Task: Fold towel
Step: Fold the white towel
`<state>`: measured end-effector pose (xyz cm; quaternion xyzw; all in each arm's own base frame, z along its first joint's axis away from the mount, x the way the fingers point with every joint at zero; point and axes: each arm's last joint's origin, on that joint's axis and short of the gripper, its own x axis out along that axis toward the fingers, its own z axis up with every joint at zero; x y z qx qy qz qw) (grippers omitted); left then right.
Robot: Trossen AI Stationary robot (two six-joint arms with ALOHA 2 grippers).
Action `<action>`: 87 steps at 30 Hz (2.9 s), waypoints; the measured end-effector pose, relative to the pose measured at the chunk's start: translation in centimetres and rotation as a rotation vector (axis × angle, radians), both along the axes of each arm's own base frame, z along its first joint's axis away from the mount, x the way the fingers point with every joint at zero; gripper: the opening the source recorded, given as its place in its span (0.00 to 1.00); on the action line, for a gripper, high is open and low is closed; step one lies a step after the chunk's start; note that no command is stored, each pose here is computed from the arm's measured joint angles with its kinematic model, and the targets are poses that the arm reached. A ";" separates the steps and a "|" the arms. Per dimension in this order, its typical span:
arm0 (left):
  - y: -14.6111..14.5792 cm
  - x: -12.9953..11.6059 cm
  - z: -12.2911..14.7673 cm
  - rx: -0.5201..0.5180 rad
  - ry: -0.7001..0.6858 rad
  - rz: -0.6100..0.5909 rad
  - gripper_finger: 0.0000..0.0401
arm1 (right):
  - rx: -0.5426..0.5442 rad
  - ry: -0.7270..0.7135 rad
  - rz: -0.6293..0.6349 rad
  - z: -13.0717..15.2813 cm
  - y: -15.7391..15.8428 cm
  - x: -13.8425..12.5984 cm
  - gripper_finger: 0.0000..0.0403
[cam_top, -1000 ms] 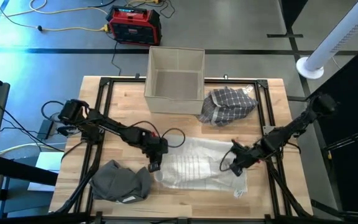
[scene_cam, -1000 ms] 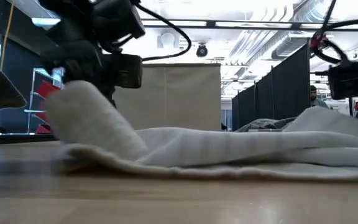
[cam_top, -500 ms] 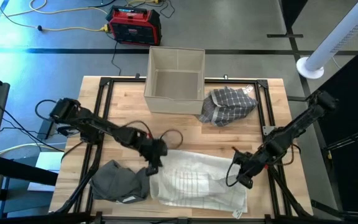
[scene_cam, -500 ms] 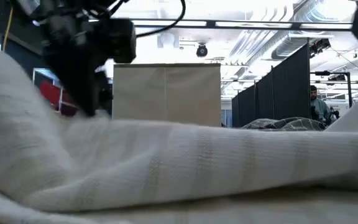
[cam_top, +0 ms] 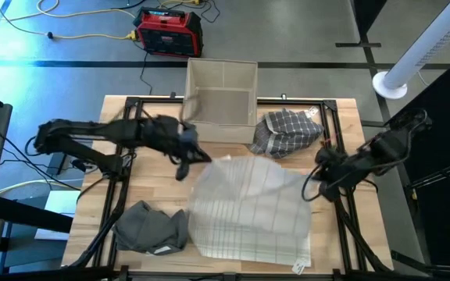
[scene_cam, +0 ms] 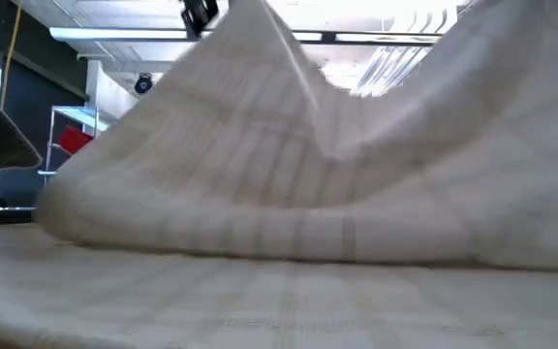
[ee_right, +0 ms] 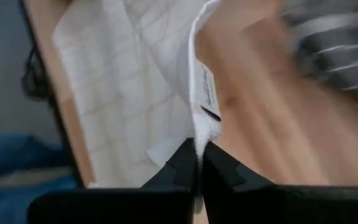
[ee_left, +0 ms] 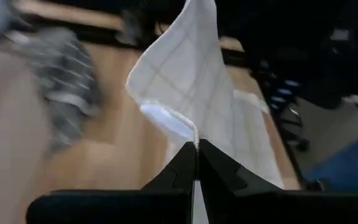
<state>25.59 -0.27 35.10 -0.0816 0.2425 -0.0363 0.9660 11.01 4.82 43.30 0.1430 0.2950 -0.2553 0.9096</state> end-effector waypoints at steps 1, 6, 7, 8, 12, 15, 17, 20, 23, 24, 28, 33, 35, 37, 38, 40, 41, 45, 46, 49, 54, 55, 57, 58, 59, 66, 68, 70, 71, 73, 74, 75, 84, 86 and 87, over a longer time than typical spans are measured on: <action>0.2 -0.7 0.7 0.028 -0.007 0.026 0.01 | -0.031 -0.016 -0.008 0.3 -0.1 -0.1 0.00; 1.1 -3.8 3.4 0.171 -0.070 0.261 0.01 | -0.183 -0.057 -0.030 1.3 -0.7 -0.5 0.00; 1.3 -4.4 3.8 0.201 -0.092 0.311 0.01 | -0.213 -0.064 -0.036 1.5 -0.8 -0.6 0.00; 1.4 -4.8 4.1 0.234 -0.107 0.356 0.01 | -0.243 -0.070 -0.043 1.7 -0.9 -0.7 0.00; 1.8 -5.5 5.1 0.358 -0.162 0.456 0.01 | -0.357 -0.097 -0.081 2.3 -1.3 -0.9 0.00; 2.1 -5.3 5.6 0.449 -0.193 0.494 0.01 | -0.386 -0.115 -0.109 2.4 -1.4 -1.0 0.00; 2.2 -5.2 6.0 0.509 -0.209 0.521 0.01 | -0.352 -0.096 -0.079 2.3 -1.3 -1.0 0.00; 2.6 -5.1 6.5 0.592 -0.227 0.567 0.01 | -0.227 -0.027 0.033 1.9 -1.0 -0.9 0.00; 3.3 -4.6 6.5 0.604 -0.231 0.611 0.01 | -0.082 0.058 0.156 1.3 -0.4 -0.9 0.00; 3.5 -4.5 6.3 0.596 -0.224 0.617 0.01 | -0.042 0.090 0.193 1.0 -0.2 -0.8 0.00; 3.8 -3.7 5.2 0.532 -0.167 0.557 0.01 | 0.119 0.237 0.298 -1.0 0.8 -0.3 0.00; 3.4 -3.1 3.0 0.413 -0.020 0.402 0.01 | 0.309 0.398 0.367 -4.5 2.4 0.8 0.00; 3.0 -2.8 1.9 0.360 0.059 0.343 0.01 | 0.389 0.443 0.399 -6.0 3.1 1.4 0.00; 2.6 -2.7 1.1 0.318 0.129 0.284 0.01 | 0.469 0.489 0.429 -7.5 3.7 1.9 0.00; 2.3 -2.7 0.7 0.294 0.158 0.257 0.01 | 0.509 0.512 0.443 -8.3 4.0 2.1 0.00; 1.8 -2.5 0.1 0.246 0.201 0.208 0.01 | 0.589 0.558 0.472 -9.8 4.6 2.4 0.00; 1.4 -2.3 -0.1 0.223 0.211 0.176 0.01 | 0.629 0.567 0.485 -10.4 4.8 2.6 0.00; -0.9 -1.0 -1.3 0.130 0.255 0.018 0.01 | 0.744 0.548 0.498 -11.8 5.6 3.4 0.00; -1.4 -0.7 -1.7 0.107 0.268 -0.021 0.01 | 0.765 0.530 0.510 -12.2 5.9 3.7 0.00; -3.3 0.1 -2.6 0.038 0.312 -0.135 0.01 | 0.785 0.467 0.573 -13.8 6.6 4.6 0.00; -5.7 1.3 -4.3 -0.047 0.383 -0.271 0.01 | 0.867 0.515 0.617 -17.8 7.7 5.5 0.00; -6.0 1.5 -4.6 -0.055 0.401 -0.283 0.01 | 0.893 0.526 0.622 -18.4 7.9 5.6 0.00; -6.6 2.0 -5.4 -0.056 0.429 -0.309 0.01 | 0.934 0.534 0.653 -19.4 8.7 5.8 0.00; -6.8 2.2 -5.8 -0.050 0.445 -0.316 0.01 | 0.950 0.537 0.675 -19.9 9.1 5.9 0.00; -6.9 2.5 -6.2 -0.046 0.461 -0.321 0.01 | 0.960 0.535 0.693 -20.4 9.4 5.9 0.00; -8.2 3.9 -10.0 -0.172 0.591 -0.470 0.01 | 0.944 0.624 0.731 -23.2 11.4 6.6 0.00; -8.8 4.0 -10.9 -0.209 0.630 -0.514 0.01 | 0.935 0.657 0.736 -24.1 11.9 6.8 0.00; -9.3 4.1 -11.7 -0.202 0.652 -0.528 0.01 | 0.927 0.689 0.742 -24.9 12.4 6.9 0.00; -9.5 4.2 -11.9 -0.201 0.655 -0.536 0.01 | 0.927 0.697 0.745 -25.3 12.6 7.1 0.00; -9.8 4.5 -12.4 -0.207 0.660 -0.555 0.01 | 0.941 0.714 0.758 -25.8 12.9 7.3 0.00; -10.0 4.6 -12.7 -0.211 0.662 -0.565 0.01 | 0.949 0.731 0.759 -26.1 13.0 7.4 0.00; -10.2 4.8 -12.9 -0.214 0.664 -0.575 0.01 | 0.952 0.746 0.755 -26.5 13.1 7.5 0.00; -11.7 5.3 -14.7 -0.216 0.687 -0.623 0.01 | 0.974 0.792 0.722 -27.2 13.3 7.6 0.22; -11.9 5.3 -14.7 -0.211 0.698 -0.595 0.01 | 0.984 0.800 0.706 -27.2 13.3 7.6 0.29; -12.0 5.2 -14.7 -0.213 0.702 -0.587 0.03 | 0.995 0.813 0.709 -27.2 13.3 7.5 0.32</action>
